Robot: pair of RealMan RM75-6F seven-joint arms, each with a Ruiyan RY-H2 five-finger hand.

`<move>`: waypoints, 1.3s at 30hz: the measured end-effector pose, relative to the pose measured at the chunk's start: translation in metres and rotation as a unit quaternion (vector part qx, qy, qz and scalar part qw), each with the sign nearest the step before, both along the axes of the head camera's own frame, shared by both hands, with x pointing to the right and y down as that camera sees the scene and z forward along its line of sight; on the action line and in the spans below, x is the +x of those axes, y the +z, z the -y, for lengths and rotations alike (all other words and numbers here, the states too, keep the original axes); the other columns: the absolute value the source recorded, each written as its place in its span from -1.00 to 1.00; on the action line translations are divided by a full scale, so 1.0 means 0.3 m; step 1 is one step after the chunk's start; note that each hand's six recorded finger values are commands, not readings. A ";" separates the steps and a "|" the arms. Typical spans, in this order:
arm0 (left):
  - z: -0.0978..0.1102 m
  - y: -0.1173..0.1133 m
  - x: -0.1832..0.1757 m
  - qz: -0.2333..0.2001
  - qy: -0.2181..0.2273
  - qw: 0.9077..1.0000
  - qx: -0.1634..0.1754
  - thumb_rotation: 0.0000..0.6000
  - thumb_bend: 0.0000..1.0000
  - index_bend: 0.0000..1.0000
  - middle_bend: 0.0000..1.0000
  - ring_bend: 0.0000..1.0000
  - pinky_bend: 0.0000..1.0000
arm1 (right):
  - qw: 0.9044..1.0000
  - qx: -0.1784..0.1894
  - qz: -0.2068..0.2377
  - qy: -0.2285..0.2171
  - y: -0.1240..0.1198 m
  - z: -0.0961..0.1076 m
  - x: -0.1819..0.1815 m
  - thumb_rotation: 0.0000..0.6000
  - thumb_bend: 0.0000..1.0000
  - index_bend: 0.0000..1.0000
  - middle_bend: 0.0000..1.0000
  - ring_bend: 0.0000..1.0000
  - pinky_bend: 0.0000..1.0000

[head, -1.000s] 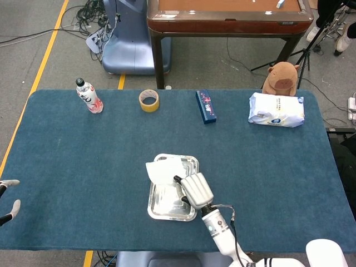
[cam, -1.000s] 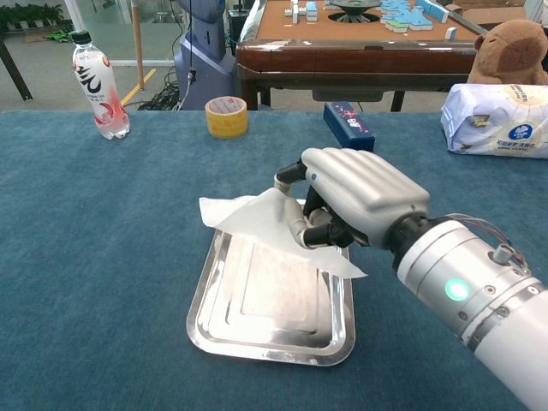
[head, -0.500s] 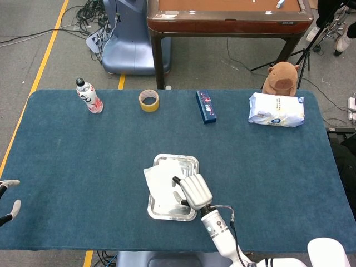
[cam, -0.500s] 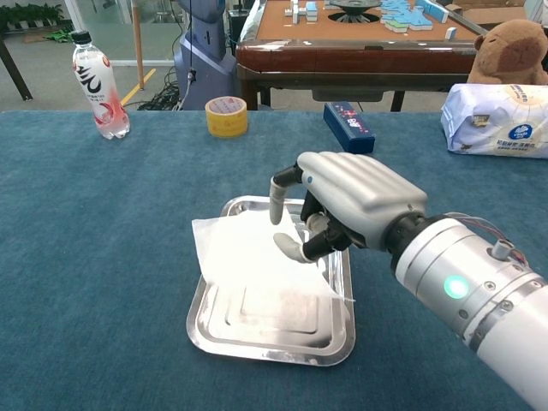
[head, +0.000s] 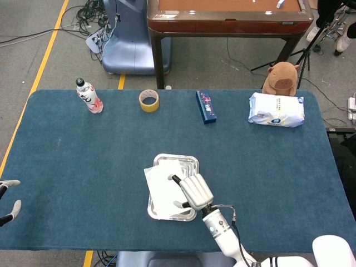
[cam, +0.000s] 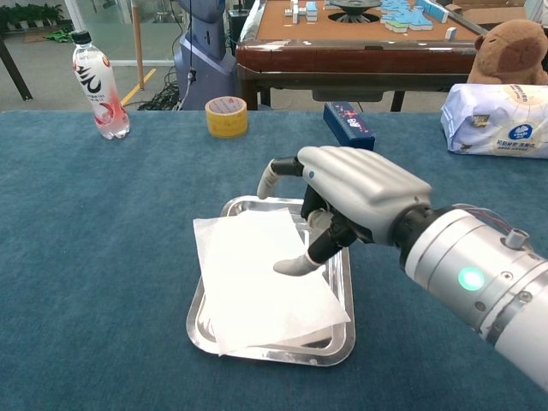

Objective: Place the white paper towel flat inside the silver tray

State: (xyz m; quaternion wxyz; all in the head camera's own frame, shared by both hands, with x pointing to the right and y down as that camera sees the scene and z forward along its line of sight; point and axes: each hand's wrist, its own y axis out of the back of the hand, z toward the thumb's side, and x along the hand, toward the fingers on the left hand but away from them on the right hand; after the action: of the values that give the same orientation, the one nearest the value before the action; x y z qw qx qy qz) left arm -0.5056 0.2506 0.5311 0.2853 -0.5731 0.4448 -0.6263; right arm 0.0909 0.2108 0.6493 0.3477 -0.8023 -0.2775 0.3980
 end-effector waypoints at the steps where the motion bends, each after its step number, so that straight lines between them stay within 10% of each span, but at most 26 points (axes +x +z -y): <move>1: 0.000 0.000 -0.001 0.000 0.000 1.000 0.000 1.00 -0.24 -0.41 -0.39 -0.55 -0.20 | 1.000 0.000 -0.001 -0.003 -0.001 0.005 0.003 1.00 -1.00 -0.36 1.00 1.00 1.00; 9: 0.000 0.005 0.000 0.001 0.001 1.000 -0.002 1.00 -0.24 -0.41 -0.39 -0.55 -0.20 | 0.998 -0.017 -0.035 -0.049 0.011 0.066 0.051 1.00 -0.50 -0.36 1.00 1.00 1.00; 17: -0.001 0.018 0.004 0.002 0.003 1.000 -0.008 1.00 -0.24 -0.41 -0.39 -0.55 -0.20 | 0.990 -0.016 -0.082 -0.111 0.045 0.167 0.084 1.00 0.96 -0.36 1.00 1.00 1.00; 39: -0.003 0.017 0.002 -0.004 0.001 1.000 -0.009 1.00 -0.24 -0.41 -0.39 -0.55 -0.20 | 0.965 0.048 -0.138 -0.217 0.244 0.265 0.000 1.00 1.00 -0.36 1.00 1.00 1.00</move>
State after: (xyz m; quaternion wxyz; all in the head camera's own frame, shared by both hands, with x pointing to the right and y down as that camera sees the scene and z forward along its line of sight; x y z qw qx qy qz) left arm -0.5051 0.2515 0.5363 0.2784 -0.5788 0.4397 -0.6278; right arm 0.0909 0.1313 0.7226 0.4990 -0.7628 -0.0652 0.4060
